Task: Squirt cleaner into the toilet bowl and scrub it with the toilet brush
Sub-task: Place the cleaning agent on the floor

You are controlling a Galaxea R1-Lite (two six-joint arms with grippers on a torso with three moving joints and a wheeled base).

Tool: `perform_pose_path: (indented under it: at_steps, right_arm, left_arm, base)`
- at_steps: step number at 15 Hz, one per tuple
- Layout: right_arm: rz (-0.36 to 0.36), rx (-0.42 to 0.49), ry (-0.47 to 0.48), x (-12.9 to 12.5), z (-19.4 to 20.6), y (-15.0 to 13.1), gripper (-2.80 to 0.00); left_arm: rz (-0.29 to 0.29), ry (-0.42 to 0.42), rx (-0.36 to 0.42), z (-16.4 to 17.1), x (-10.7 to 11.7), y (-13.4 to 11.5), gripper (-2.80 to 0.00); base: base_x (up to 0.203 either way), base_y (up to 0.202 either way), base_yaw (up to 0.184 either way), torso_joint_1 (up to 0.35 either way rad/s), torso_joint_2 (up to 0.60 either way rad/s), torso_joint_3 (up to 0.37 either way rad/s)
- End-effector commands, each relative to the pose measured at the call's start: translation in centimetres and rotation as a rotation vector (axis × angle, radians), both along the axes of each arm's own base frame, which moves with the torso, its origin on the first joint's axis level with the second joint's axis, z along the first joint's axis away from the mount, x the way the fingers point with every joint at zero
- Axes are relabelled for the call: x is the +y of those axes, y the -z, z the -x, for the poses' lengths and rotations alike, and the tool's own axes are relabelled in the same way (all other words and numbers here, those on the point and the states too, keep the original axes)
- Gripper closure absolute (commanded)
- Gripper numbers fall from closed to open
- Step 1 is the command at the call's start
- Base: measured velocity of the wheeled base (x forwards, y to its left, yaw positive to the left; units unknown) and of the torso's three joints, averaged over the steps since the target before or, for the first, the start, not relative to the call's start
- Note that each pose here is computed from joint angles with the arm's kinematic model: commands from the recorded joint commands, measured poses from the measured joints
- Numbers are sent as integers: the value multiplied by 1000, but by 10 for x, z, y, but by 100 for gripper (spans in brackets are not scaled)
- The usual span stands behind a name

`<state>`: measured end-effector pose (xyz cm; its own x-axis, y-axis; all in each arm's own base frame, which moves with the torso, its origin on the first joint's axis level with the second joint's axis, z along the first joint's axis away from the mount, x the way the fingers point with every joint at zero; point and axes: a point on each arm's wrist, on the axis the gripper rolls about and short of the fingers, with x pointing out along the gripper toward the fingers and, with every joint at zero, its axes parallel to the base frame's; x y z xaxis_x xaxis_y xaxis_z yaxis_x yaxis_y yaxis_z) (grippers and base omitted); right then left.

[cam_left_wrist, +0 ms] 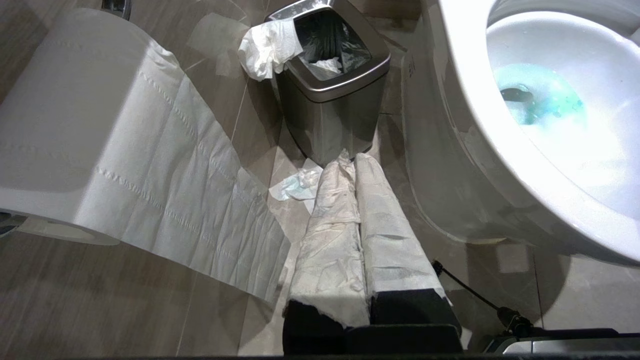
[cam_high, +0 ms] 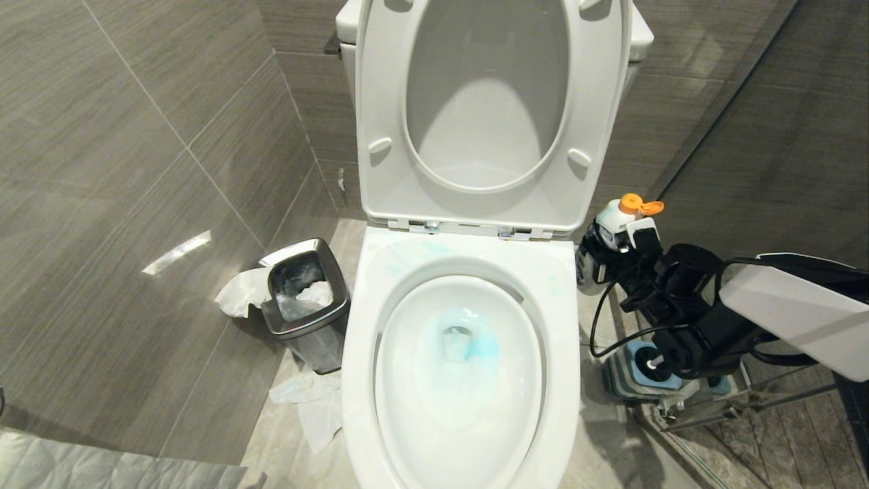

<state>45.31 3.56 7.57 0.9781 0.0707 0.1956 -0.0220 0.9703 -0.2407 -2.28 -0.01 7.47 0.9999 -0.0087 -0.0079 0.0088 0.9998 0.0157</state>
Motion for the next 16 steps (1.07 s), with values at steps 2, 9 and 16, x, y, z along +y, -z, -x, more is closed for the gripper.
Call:
perform_pose_path:
  at_steps: [2, 9, 16]
  right_arm:
    - [-1, -33, 28, 9, -25, 20, 0]
    - [-14, -22, 60, 24, -47, 41, 0]
    - [-107, 34, 41, 33, -50, 43, 0]
  left_arm:
    - [0, -1, 1, 0, 0, 0, 0]
    - [0, 0, 1, 0, 0, 0, 0]
    - [0, 0, 1, 0, 0, 0, 0]
  base:
    - [0, 0, 0, 2, 4, -31]
    - [0, 0, 0, 4, 3, -172]
    - [0, 0, 0, 2, 0, -199]
